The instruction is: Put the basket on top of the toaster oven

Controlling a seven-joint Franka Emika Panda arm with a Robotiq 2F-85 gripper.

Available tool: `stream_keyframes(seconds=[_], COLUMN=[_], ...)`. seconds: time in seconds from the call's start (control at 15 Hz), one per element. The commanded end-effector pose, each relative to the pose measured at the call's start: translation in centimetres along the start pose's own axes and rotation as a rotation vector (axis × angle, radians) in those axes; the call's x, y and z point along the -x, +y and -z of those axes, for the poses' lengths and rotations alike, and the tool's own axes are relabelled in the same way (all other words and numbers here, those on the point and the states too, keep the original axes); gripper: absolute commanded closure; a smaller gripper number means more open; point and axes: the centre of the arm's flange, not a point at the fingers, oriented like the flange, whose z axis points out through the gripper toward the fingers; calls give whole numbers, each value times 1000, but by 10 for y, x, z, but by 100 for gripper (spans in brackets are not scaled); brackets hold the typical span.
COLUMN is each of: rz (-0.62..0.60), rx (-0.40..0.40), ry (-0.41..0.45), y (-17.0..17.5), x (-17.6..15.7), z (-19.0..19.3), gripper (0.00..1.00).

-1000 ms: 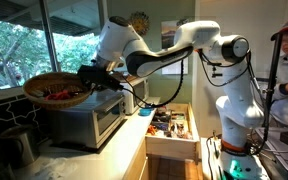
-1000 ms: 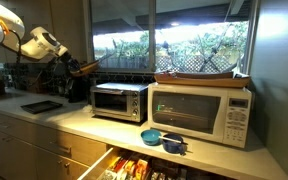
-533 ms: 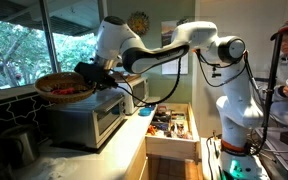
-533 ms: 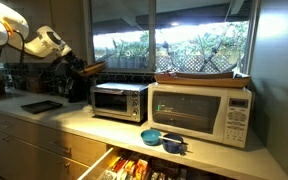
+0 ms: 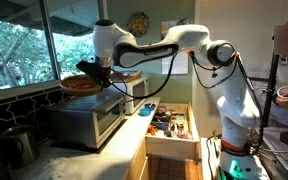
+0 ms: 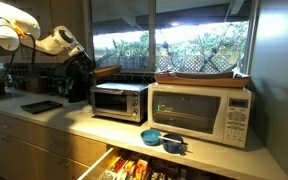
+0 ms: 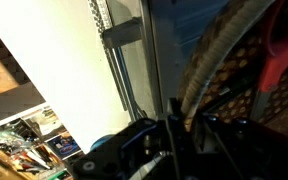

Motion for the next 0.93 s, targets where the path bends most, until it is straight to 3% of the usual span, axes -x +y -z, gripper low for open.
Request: stream_keyframes(seconds=[0.0, 0.33, 0.87], rz=[-126, -210, -181], rx=[31, 65, 100], ry=[-47, -41, -74], y=[-22, -37, -49], x=[-9, -27, -17], z=[-16, -37, -64], gripper=[98, 98, 98])
